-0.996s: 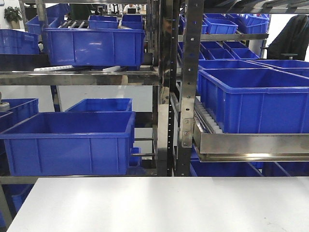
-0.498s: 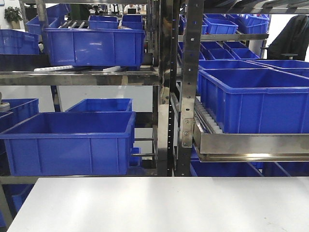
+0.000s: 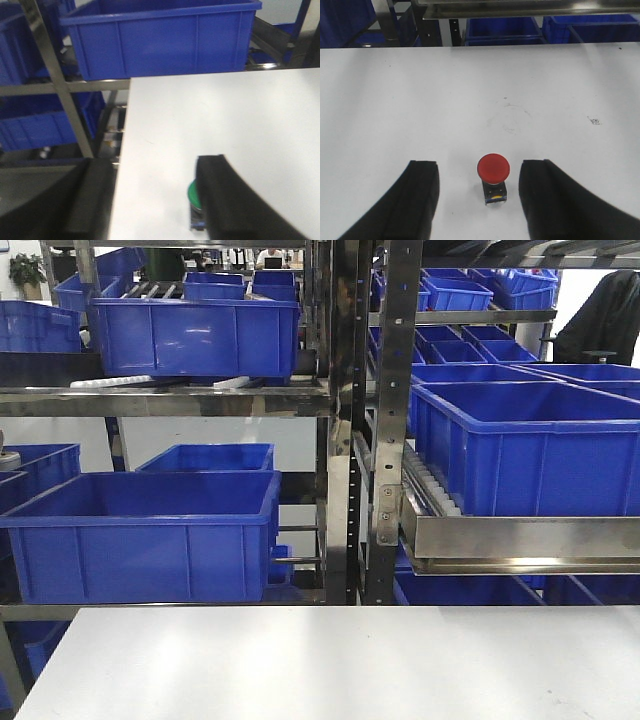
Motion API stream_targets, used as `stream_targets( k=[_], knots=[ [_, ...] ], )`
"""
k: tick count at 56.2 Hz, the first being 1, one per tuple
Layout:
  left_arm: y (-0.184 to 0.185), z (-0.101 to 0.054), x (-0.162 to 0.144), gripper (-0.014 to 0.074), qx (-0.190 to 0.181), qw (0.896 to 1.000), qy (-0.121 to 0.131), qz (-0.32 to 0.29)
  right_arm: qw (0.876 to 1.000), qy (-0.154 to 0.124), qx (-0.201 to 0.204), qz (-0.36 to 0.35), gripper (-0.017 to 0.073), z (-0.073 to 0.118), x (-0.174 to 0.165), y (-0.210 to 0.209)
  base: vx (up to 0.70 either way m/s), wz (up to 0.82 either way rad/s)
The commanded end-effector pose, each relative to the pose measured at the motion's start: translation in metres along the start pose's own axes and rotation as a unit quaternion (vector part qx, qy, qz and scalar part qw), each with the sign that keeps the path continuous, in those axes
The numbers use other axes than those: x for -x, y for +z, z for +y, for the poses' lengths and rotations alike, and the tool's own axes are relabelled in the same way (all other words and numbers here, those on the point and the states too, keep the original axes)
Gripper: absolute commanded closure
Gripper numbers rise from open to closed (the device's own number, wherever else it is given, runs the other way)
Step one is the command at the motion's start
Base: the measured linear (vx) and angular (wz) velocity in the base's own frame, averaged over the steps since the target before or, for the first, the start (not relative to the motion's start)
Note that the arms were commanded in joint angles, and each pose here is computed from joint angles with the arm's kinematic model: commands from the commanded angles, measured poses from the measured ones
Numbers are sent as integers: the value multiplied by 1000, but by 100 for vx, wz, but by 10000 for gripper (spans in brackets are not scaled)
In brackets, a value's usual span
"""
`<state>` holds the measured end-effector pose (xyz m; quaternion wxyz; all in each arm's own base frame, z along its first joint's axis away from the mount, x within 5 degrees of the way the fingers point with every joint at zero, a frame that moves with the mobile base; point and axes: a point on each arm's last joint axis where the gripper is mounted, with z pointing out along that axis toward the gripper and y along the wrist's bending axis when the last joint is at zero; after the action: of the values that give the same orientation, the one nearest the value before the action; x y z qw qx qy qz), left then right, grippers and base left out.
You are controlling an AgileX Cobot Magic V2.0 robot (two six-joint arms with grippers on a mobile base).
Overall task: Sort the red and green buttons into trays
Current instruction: 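Lower both grippers over the green and red buttons on the table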
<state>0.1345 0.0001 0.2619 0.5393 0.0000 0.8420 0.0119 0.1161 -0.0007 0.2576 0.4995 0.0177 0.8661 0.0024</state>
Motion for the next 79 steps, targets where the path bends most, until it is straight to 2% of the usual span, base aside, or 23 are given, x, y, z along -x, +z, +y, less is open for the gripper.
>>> stream_targets(
  k=[1, 6, 15, 17, 21, 24, 39, 47, 52, 59, 64, 72, 79],
  knots=[
    [9, -4, 5, -27, -17, 999, -29, -24, 999, 9, 4, -40, 82, 1, 15, -3, 0, 0],
    [19, -6, -4, -42, -23, 999, -41, 6, 999, 9, 3, -33, 82, 1, 14, -2, 0, 0],
    [36, -18, -4, -22, -57, 998, -25, 3, 1000, 9, 3, -28, 82, 1, 13, -2, 0, 0],
    [40, -22, -4, -16, -66, 998, -18, -1, 1000, 9, 3, -28, 82, 1, 13, -2, 0, 0],
    [51, -26, -5, -2, -77, 997, 23, -1, 1000, 9, 3, -28, 82, 1, 13, -2, 0, 0],
    [58, -28, -7, 2, -81, 996, 39, -2, 1000, 9, 3, -27, 82, 0, 13, -2, 0, 0],
    [85, -34, -14, 2, -94, 994, 47, -2, 1000, 9, 2, -19, 82, 0, 11, -2, 0, 0],
    [96, -35, -21, 4, -96, 993, 74, 11, 1000, 4, -1, -11, 82, 0, 10, -2, 0, 0],
    [102, -35, -21, 4, -87, 995, 58, -1, 1000, 3, -2, -5, 82, 0, 9, -2, 0, 0],
    [108, -29, -18, 4, -51, 998, 14, -24, 1000, 3, -2, 2, 82, 0, 8, -2, 0, 0],
    [112, -28, -21, 4, -43, 999, 21, -19, 1000, 2, -3, 2, 82, 0, 8, -2, 0, 0],
    [118, -30, -30, 4, -50, 998, 28, 9, 1000, 0, -3, 2, 82, -1, 8, -2, 0, 0],
    [123, -31, -33, 4, -51, 998, 34, 7, 1000, 0, -3, 2, 82, -1, 8, -2, 0, 0]
  ],
)
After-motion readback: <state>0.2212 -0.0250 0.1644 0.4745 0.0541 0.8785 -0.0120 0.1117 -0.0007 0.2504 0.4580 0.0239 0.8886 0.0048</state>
